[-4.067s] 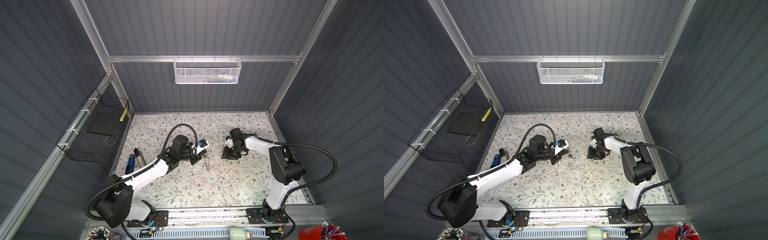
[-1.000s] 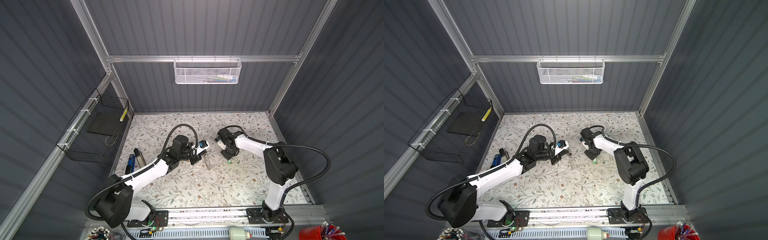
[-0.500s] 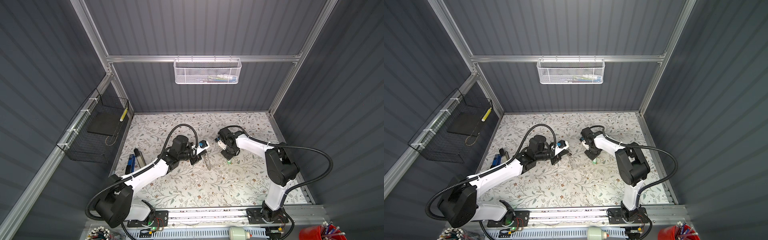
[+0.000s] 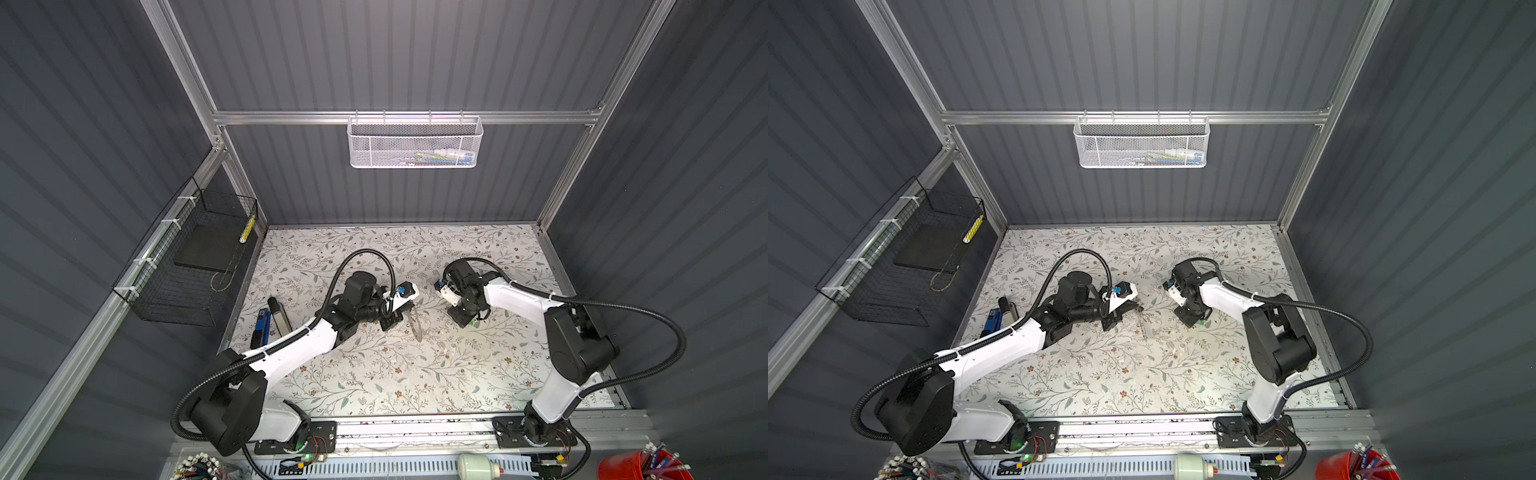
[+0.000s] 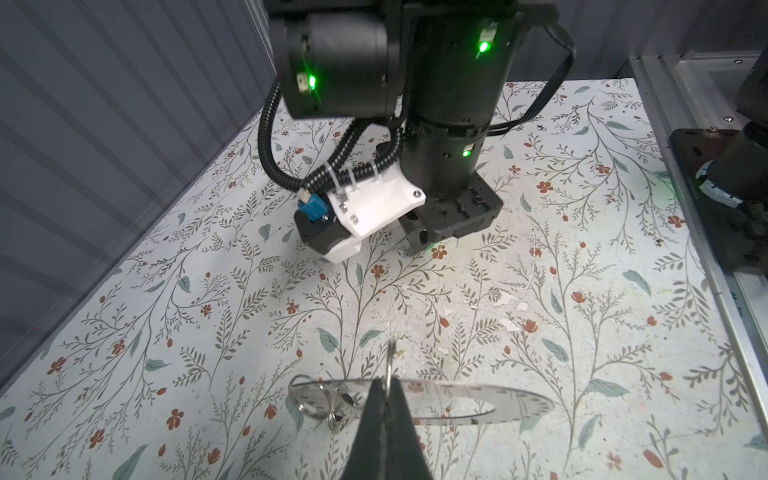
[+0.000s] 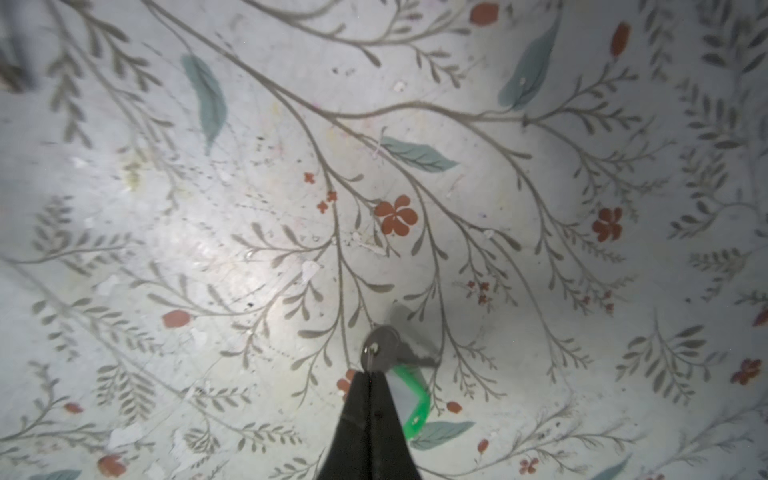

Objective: Put the keys on the keyring
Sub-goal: 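Carry the green key tag with the right gripper toward the left gripper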

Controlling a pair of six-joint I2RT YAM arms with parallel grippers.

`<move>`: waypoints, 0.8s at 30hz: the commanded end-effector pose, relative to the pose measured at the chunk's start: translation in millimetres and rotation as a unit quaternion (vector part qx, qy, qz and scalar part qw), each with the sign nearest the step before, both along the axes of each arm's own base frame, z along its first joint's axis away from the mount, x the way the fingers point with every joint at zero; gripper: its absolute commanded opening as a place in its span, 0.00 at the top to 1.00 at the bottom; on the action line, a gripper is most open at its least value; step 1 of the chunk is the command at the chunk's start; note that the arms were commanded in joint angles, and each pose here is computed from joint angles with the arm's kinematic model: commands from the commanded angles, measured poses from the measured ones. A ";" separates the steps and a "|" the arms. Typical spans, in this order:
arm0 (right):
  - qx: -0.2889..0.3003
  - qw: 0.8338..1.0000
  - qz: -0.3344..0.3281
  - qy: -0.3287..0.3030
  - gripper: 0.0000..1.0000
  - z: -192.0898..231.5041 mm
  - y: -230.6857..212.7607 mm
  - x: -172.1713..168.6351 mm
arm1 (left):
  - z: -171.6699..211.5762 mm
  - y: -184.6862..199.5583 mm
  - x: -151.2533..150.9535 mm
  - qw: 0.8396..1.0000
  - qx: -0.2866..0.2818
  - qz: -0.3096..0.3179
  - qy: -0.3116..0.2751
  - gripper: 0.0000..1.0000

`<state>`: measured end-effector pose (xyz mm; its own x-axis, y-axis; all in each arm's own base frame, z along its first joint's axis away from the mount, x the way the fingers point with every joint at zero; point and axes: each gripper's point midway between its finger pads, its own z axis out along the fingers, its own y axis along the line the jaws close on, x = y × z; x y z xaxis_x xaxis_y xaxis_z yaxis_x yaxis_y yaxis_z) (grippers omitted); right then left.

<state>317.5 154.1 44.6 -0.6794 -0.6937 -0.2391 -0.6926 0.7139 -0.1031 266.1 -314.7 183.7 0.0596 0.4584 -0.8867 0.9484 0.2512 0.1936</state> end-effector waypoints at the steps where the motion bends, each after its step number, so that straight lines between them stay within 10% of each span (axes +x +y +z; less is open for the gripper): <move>1: 0.079 0.994 0.057 -0.050 1.00 32.4 18.7 -0.5 | 23.5 -2.1 -8.5 0.998 -0.040 -0.024 -0.039 1.00; 24: 0.414 0.880 0.189 -0.136 1.00 169.8 68.7 -86.8 | 65.8 -14.3 -24.5 0.976 -0.042 -0.132 -0.169 1.00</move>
<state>237.9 213.8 194.8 -0.3119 -0.4366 -0.8438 -0.9062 0.4036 0.1261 250.4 -326.3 228.6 0.3488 0.3643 -0.8635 0.9089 0.0934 0.4065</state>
